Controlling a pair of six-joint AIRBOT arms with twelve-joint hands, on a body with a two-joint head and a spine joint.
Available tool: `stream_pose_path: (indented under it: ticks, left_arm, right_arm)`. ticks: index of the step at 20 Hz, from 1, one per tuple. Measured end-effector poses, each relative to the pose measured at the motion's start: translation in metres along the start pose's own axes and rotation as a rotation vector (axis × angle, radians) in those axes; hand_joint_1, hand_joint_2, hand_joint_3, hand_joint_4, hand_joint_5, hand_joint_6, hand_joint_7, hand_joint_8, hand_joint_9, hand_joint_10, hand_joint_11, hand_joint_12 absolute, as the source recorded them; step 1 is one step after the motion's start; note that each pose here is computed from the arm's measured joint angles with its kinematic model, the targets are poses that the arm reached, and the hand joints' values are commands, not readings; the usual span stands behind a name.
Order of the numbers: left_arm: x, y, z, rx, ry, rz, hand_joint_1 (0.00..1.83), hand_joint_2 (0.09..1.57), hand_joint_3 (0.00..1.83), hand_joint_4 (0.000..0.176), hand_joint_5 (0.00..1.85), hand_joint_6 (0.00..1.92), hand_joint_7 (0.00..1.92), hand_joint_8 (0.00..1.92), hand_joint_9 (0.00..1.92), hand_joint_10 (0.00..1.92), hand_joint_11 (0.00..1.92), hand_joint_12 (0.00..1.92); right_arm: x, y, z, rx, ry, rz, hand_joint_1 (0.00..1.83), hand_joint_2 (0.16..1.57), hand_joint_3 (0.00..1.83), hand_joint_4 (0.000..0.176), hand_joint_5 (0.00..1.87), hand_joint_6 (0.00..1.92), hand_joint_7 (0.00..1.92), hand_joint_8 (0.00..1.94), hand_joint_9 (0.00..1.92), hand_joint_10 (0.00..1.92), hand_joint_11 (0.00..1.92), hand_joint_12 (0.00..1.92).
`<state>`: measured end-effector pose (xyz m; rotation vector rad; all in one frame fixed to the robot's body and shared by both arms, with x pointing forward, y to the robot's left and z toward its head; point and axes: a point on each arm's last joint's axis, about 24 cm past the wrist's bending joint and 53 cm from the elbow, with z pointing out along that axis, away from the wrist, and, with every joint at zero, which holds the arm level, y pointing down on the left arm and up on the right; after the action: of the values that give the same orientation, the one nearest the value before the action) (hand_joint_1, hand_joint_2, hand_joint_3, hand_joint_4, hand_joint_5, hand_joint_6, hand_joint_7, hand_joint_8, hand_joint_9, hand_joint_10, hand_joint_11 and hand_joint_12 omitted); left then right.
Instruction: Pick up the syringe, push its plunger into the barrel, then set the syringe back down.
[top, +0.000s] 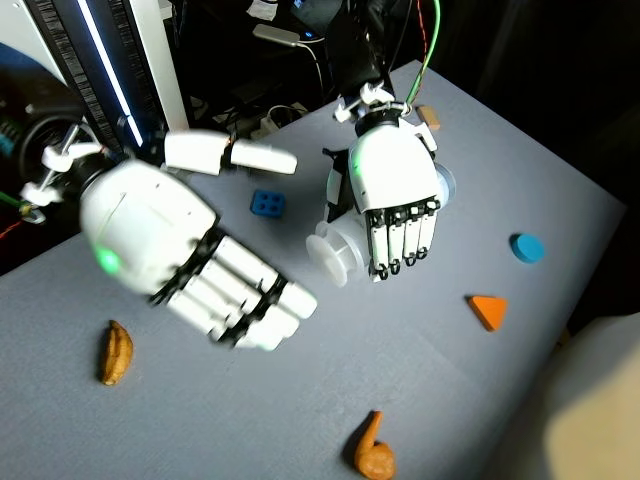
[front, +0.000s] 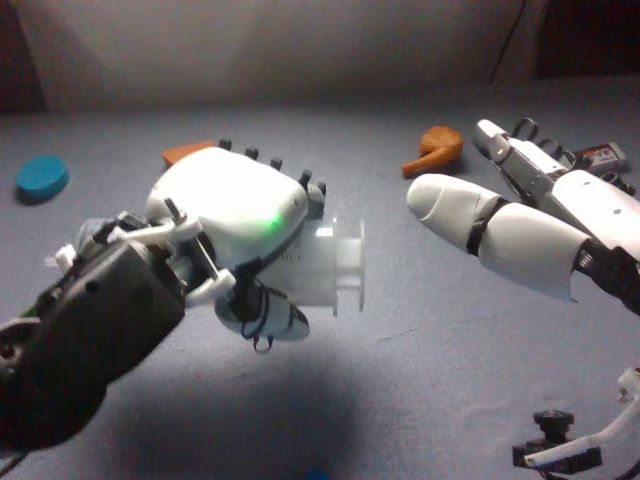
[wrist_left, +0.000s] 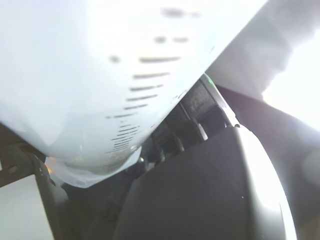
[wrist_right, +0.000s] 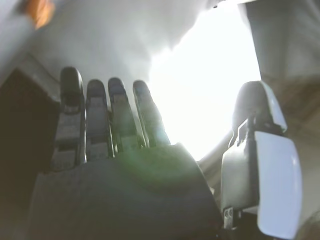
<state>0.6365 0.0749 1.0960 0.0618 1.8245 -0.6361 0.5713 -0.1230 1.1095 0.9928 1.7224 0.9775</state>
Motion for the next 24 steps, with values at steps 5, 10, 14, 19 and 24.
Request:
stream_pose_path:
  ticks: [5,10,14,19,24]
  left_arm:
    - [0.020,0.003,0.007,-0.006,0.025,-0.007,1.39,1.08,0.00,0.000,1.02,0.73,1.06,0.86,0.98,1.17,0.92,1.06]
    - [0.030,0.010,0.012,-0.033,0.036,-0.031,1.39,1.08,0.00,0.000,1.02,0.75,1.06,0.85,0.98,1.17,0.92,1.08]
    - [0.034,0.014,0.016,-0.044,0.038,-0.038,1.39,1.08,0.00,0.000,1.01,0.75,1.05,0.86,0.99,1.17,0.95,1.08]
    - [0.036,0.016,0.017,-0.054,0.039,-0.046,1.39,1.07,0.00,0.000,1.05,0.68,1.07,0.85,0.99,1.16,0.95,1.08]
    - [0.039,0.012,0.018,-0.047,0.045,-0.051,1.38,1.09,0.00,0.000,1.01,0.79,1.05,0.87,0.94,1.21,0.89,1.15]
  right_arm:
    - [-0.016,0.010,0.002,0.002,-0.057,-0.272,0.00,1.01,0.00,0.043,0.01,0.00,0.03,0.00,0.05,0.00,0.00,0.66]
    - [-0.013,0.001,-0.001,-0.006,-0.047,-0.463,0.00,1.01,0.00,0.043,0.00,0.00,0.01,0.00,0.03,0.00,0.00,0.59]
    - [0.001,0.004,-0.003,-0.049,-0.029,-0.487,0.00,1.01,0.00,0.044,0.00,0.00,0.01,0.00,0.03,0.00,0.00,0.59]
    - [0.012,0.007,-0.011,-0.138,-0.014,-0.561,0.00,1.02,0.00,0.044,0.00,0.00,0.04,0.00,0.05,0.00,0.00,0.63]
    - [0.015,0.002,-0.013,-0.142,-0.003,-0.577,0.00,1.02,0.00,0.044,0.00,0.00,0.03,0.00,0.02,0.00,0.00,0.61]
